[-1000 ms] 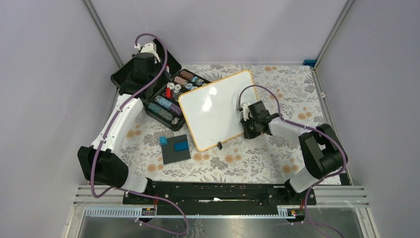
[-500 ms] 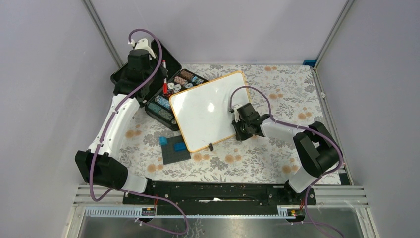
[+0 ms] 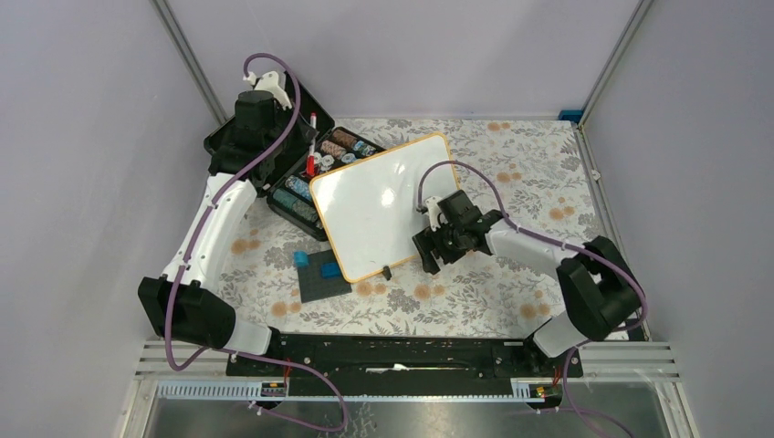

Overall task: Write a sentence on the whiteboard
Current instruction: Move the whiteboard stand to the center of the board, then open the whiteboard marker.

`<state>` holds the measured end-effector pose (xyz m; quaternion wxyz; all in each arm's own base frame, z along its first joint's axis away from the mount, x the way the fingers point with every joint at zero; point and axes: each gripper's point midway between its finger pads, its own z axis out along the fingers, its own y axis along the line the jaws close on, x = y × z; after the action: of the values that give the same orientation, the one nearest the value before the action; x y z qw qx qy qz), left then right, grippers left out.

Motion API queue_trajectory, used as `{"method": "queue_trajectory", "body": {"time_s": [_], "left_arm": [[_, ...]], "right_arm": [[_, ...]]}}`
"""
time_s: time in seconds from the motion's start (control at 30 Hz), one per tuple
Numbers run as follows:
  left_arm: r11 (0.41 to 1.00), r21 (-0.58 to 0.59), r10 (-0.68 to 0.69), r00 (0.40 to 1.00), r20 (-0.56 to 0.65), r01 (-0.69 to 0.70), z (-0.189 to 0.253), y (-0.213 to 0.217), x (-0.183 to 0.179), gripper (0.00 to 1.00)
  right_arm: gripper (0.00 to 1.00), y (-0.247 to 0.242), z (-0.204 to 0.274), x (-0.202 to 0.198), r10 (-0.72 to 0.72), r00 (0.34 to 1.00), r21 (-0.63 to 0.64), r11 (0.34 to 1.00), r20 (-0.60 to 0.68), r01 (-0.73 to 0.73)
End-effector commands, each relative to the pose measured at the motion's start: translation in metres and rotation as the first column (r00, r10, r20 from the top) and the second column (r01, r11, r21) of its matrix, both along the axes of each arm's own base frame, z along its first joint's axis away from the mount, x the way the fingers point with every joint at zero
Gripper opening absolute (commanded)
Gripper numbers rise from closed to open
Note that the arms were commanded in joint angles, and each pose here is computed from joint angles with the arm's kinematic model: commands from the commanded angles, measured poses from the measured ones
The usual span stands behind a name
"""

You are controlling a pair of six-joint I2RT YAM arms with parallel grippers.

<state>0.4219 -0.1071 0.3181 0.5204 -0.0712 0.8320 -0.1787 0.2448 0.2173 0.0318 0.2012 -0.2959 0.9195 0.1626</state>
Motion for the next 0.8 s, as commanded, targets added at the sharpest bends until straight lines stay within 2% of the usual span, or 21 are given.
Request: {"method": "queue_trajectory", "body": {"time_s": [0.0,0.17,0.3,0.4,0.53,0.67,0.77], "left_arm": [[0.981,-0.031,-0.182,0.969,0.167,0.189,0.058,-0.027,-0.012,0.0],[0.909,0.034,-0.413,0.891,0.189,0.414,0.06,-0.068,-0.037,0.0],[0.796,0.16,-0.605,0.771,0.199,0.584,0.055,-0.103,-0.069,0.0],[0.674,0.215,-0.739,0.65,0.179,0.707,0.046,-0.125,-0.095,0.0],[0.547,0.282,-0.835,0.535,0.128,0.788,0.029,-0.153,-0.124,0.0],[0.415,0.324,-0.907,0.414,0.077,0.85,0.015,-0.179,-0.154,0.0],[0.37,0.326,-0.926,0.373,0.056,0.87,0.005,-0.189,-0.165,0.0]], "right_arm": [[0.97,0.012,0.051,-0.015,0.157,0.987,0.088,0.983,0.034,-0.159],[1.0,0.019,0.113,-0.023,0.22,0.975,0.311,0.925,0.034,-0.219],[1.0,0.01,0.176,-0.009,0.195,0.979,0.505,0.841,0.05,-0.193],[1.0,0.005,0.22,0.002,0.155,0.982,0.581,0.792,0.108,-0.189],[0.99,0.008,0.259,0.006,0.076,0.989,0.647,0.749,0.126,-0.14],[0.93,0.018,0.285,0.001,0.077,0.995,0.744,0.661,0.065,-0.1],[0.91,0.024,0.299,0.002,0.086,0.996,0.818,0.574,-0.015,-0.037]]}}
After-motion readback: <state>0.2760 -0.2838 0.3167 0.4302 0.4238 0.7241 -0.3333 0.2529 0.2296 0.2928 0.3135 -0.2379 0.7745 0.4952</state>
